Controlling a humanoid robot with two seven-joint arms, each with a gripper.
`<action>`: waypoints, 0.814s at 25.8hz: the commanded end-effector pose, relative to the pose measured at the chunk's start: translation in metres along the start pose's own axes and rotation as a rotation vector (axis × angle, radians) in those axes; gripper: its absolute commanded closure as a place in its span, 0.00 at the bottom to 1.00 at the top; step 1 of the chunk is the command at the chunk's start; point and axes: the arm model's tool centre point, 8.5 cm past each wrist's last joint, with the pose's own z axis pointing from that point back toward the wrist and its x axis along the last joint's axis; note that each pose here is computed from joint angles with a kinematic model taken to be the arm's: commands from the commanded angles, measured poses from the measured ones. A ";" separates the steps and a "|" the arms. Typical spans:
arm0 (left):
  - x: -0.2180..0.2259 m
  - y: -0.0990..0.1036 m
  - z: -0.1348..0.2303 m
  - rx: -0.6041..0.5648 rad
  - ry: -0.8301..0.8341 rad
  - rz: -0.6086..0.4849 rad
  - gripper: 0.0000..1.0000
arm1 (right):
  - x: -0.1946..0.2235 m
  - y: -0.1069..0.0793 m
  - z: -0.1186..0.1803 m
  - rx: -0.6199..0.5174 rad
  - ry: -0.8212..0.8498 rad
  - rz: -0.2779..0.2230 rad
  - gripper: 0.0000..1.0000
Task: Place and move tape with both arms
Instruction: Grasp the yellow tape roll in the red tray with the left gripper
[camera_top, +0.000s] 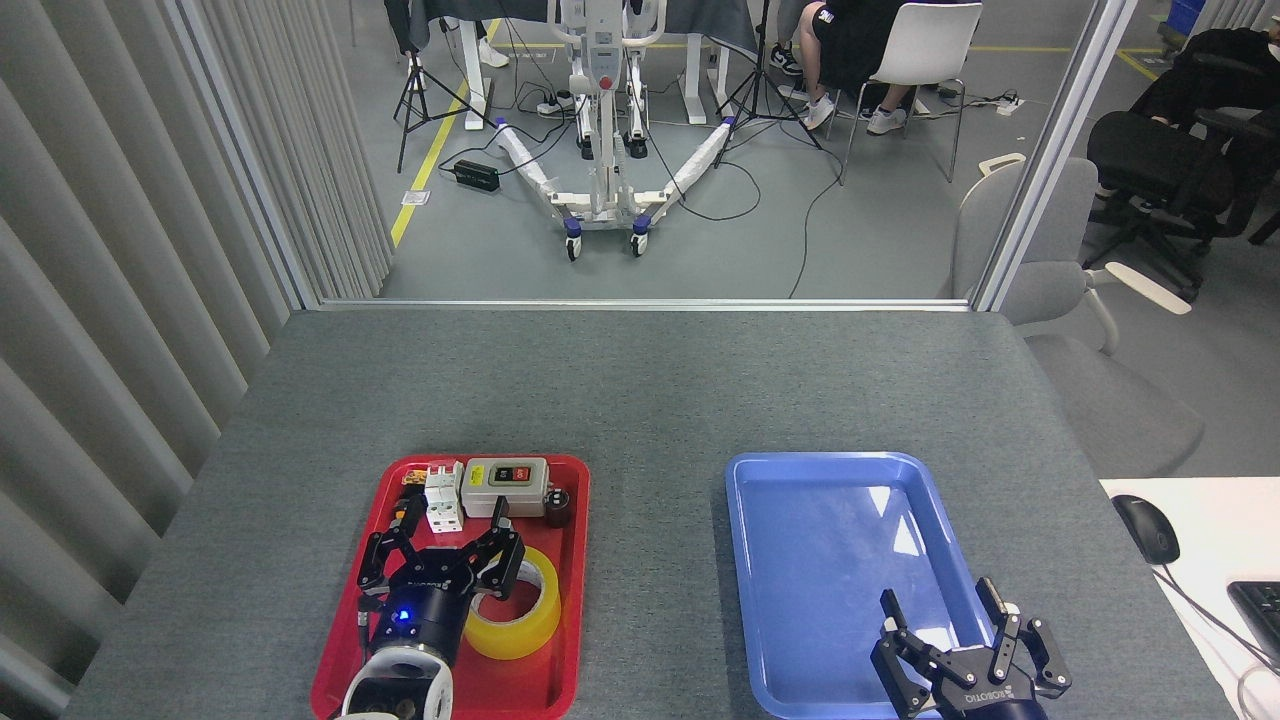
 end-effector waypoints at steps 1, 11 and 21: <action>-0.007 0.001 -0.002 -0.003 0.010 -0.015 0.00 | 0.004 0.002 0.000 0.005 -0.010 -0.001 0.01; -0.014 0.002 -0.004 -0.133 0.031 0.043 0.00 | 0.004 0.000 -0.002 0.000 -0.012 0.000 0.01; -0.017 -0.011 -0.004 -0.536 0.026 0.060 0.00 | 0.017 0.002 -0.003 0.005 -0.046 -0.007 0.01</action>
